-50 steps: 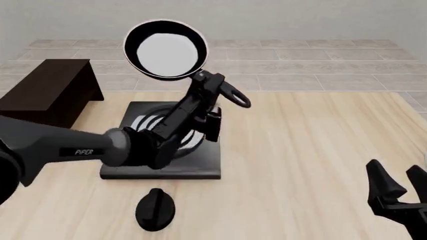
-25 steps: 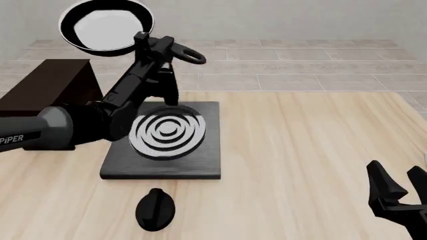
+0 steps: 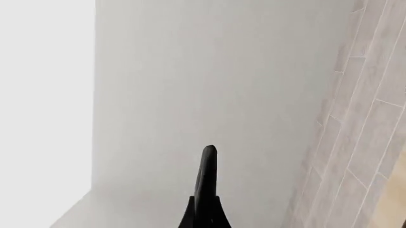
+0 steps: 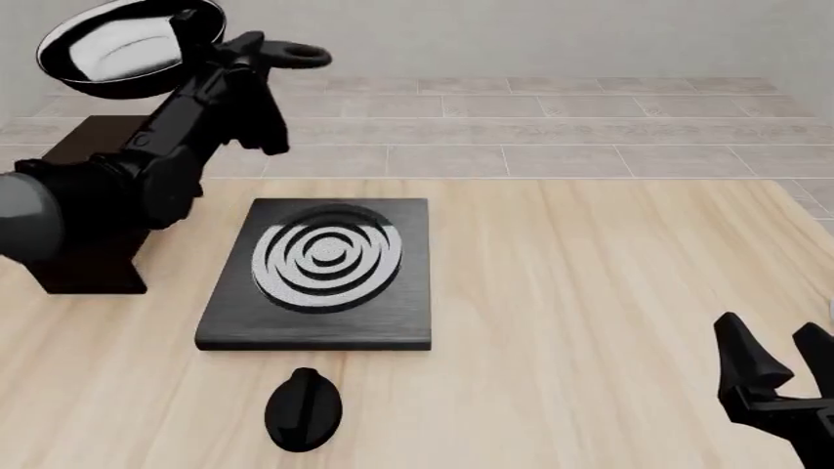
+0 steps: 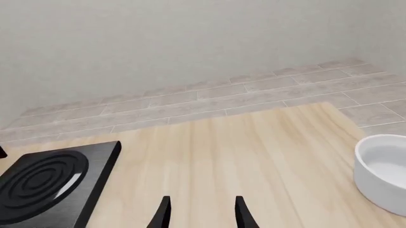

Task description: Put the frying pan on top of the cabinet.

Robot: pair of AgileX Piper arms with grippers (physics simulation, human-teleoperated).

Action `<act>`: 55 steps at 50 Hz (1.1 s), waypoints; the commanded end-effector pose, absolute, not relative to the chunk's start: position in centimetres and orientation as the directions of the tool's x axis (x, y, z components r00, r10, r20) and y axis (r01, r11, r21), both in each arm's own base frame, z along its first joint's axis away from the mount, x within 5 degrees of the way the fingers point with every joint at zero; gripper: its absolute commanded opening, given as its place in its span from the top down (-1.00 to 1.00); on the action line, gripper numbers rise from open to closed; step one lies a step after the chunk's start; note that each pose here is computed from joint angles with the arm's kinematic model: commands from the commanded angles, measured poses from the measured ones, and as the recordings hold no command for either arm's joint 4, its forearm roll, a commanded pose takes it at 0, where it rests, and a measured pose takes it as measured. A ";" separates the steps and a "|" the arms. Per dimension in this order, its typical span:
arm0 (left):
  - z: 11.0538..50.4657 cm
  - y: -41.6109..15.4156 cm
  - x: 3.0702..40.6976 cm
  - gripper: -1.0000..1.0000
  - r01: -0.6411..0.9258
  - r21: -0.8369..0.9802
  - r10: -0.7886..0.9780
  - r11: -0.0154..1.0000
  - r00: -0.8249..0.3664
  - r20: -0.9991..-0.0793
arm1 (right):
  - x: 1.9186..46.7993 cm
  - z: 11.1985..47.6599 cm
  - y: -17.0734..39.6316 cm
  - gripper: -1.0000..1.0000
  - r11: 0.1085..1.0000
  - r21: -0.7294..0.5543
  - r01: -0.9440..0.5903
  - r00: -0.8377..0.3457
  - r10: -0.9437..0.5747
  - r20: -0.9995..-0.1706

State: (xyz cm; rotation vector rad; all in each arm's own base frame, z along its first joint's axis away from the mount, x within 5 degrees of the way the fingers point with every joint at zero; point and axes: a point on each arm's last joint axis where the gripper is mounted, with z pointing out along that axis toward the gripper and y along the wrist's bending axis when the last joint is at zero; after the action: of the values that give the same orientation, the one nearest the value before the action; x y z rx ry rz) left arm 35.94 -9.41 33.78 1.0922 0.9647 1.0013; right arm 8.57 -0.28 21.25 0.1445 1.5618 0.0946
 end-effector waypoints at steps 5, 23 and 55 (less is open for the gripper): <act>35.7 -7.1 35.9 1.00 -0.196 0.970 0.972 0.143 0.215 -0.100 | 8.6 21.2 -0.2 -1.00 0.989 0.148 0.028 0.007 0.148 -0.989; 34.1 -5.2 36.0 1.00 -0.181 0.977 0.983 0.114 0.160 -0.085 | 8.4 21.3 -0.2 -1.00 0.989 0.148 0.025 0.008 0.148 -0.989; 31.4 -1.8 35.3 1.00 -0.165 0.980 0.993 0.107 0.067 -0.098 | 8.4 21.3 -0.2 -1.00 0.989 0.146 0.022 0.003 0.145 -0.989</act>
State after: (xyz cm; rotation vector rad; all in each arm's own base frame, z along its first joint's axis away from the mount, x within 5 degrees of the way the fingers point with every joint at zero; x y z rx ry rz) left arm 35.69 -2.42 31.34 1.0367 1.1320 1.1200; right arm 8.39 -0.20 21.28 0.1335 1.5635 0.0972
